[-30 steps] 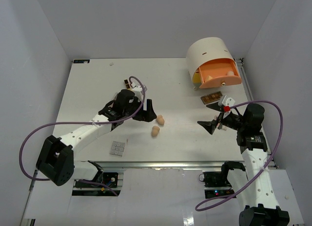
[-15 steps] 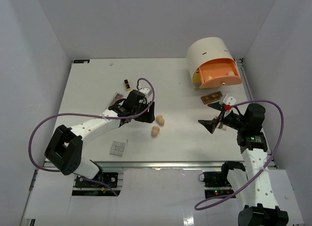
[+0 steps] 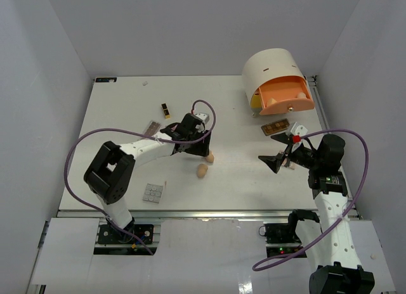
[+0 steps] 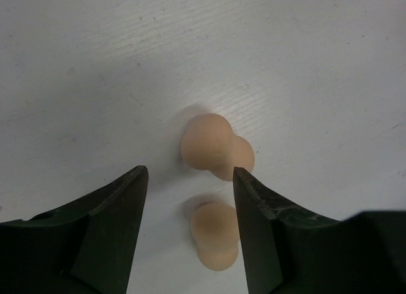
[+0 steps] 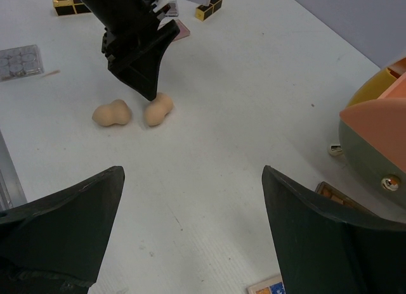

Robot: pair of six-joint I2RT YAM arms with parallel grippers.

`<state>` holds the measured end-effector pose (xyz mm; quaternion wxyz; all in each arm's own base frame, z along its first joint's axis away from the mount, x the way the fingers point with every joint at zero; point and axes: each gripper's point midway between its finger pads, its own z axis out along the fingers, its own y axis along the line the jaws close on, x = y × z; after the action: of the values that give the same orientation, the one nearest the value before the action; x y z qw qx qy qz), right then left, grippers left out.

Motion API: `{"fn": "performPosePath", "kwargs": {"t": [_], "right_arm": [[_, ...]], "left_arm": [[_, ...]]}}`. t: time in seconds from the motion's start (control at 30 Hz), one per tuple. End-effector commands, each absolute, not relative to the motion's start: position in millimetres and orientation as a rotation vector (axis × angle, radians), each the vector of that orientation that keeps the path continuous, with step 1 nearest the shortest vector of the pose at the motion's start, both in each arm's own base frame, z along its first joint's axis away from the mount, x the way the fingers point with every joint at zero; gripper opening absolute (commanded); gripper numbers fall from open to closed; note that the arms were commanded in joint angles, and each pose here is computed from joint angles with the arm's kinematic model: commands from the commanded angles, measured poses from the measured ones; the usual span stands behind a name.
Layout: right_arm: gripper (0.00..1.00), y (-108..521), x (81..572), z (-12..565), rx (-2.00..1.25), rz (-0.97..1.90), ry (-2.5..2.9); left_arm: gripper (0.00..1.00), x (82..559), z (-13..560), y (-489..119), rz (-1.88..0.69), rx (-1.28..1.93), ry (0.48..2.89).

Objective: Organize the makeup

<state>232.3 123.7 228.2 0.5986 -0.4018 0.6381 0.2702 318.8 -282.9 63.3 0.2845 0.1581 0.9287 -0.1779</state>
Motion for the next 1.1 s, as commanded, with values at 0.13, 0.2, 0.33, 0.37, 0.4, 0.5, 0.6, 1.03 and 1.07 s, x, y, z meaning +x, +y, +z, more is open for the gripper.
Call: {"fn": "performPosePath", "kwargs": {"t": [0.13, 0.2, 0.33, 0.37, 0.4, 0.5, 0.6, 1.03, 1.07], "right_arm": [[0.96, 124, 234, 233, -0.937, 0.631, 1.454], [0.95, 125, 234, 233, -0.936, 0.638, 1.456], [0.95, 129, 230, 232, -0.951, 0.680, 1.446], [0.95, 129, 229, 231, -0.952, 0.692, 1.448], [0.95, 130, 228, 230, -0.957, 0.704, 1.446], [0.94, 133, 225, 228, -0.967, 0.736, 1.442], [0.94, 134, 226, 225, -0.959, 0.763, 1.459], [0.97, 151, 258, 229, -0.717, 1.032, 1.743], [0.97, 153, 260, 229, -0.709, 1.033, 1.754]], "left_arm": [[0.58, 326, 73, -310, -0.578, 0.474, 2.446], [0.56, 323, 70, -314, -0.604, 0.489, 2.457], [0.44, 319, 60, -322, -0.658, 0.511, 2.477], [0.36, 318, 59, -324, -0.672, 0.514, 2.478], [0.31, 319, 61, -326, -0.687, 0.516, 2.469], [0.18, 320, 71, -332, -0.734, 0.514, 2.436], [0.09, 322, 97, -343, -0.818, 0.508, 2.351], [0.00, 279, 216, -377, -1.360, 0.530, 1.960], [0.00, 278, 221, -380, -1.383, 0.527, 1.940]]}}
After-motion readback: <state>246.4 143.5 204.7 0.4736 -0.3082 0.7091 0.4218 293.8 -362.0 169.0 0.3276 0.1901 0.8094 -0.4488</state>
